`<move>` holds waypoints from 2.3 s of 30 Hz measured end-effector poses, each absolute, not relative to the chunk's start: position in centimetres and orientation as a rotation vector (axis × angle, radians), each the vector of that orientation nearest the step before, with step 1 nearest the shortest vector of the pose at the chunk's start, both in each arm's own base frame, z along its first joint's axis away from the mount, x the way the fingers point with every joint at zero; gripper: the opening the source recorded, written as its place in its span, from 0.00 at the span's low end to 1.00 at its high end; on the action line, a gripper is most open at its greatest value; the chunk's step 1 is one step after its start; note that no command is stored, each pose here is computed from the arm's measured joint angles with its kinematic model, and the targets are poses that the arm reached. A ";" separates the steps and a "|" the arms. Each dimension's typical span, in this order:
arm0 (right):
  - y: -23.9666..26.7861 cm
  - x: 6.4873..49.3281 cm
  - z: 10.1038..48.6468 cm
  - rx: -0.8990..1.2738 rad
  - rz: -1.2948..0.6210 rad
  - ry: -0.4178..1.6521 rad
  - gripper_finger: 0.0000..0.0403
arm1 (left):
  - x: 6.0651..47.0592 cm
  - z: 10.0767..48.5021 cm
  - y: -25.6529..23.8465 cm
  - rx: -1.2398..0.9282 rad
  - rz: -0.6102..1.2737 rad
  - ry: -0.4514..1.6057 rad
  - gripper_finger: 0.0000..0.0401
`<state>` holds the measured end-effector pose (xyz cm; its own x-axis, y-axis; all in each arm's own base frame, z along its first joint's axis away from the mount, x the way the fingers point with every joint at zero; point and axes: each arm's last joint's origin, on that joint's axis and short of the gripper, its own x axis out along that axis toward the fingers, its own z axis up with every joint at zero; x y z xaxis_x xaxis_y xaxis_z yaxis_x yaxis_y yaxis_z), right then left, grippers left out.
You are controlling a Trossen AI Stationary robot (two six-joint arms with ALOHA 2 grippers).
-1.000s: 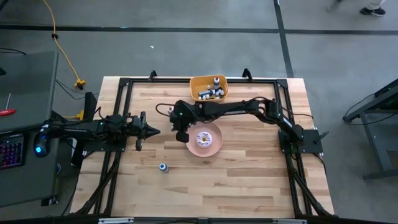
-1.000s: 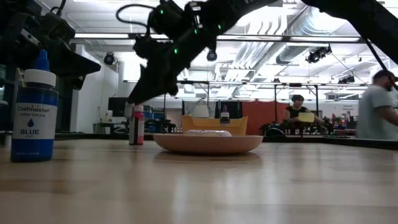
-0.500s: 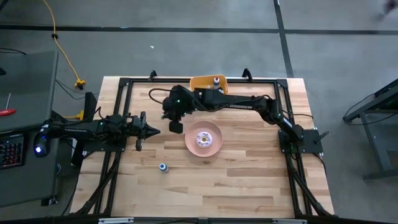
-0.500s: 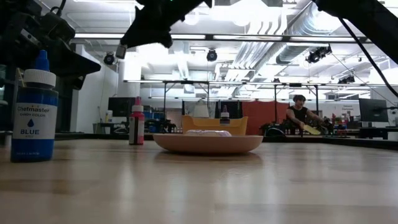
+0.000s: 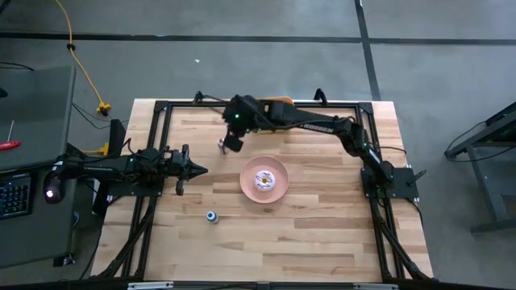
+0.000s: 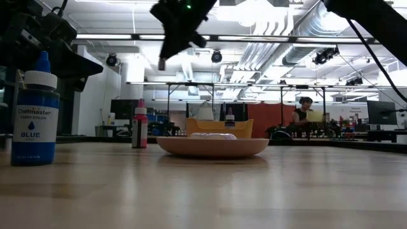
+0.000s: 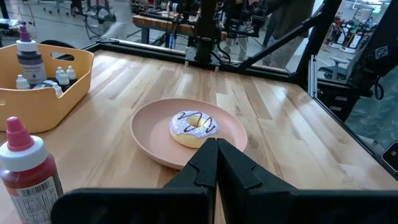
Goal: Pick & Place food coloring
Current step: Put the small black food coloring bottle into the orange bin
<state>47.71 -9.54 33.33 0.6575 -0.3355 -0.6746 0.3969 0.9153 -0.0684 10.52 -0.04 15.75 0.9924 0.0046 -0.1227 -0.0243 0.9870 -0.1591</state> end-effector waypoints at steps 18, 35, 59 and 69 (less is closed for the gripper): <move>-14.7 38.8 35.7 0.189 -1.031 1.021 0.11 | 10.5 15.8 0.0 -0.161 0.015 0.122 0.00; -13.6 36.1 30.8 0.382 -0.963 0.863 0.11 | 10.5 15.8 0.0 -0.161 0.017 0.122 0.00; -16.3 32.8 19.6 0.575 -0.990 0.615 0.11 | 10.5 15.8 0.0 -0.161 0.017 0.121 0.00; -16.7 33.9 16.9 0.676 -0.980 0.609 0.11 | 10.5 15.8 0.0 -0.161 0.016 0.121 0.00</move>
<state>33.93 -16.68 16.92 0.4279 -0.5360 -0.7277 0.8898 0.3912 0.2351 10.52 -0.03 15.77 0.9926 0.0061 -0.1217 -0.0255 0.9869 -0.1592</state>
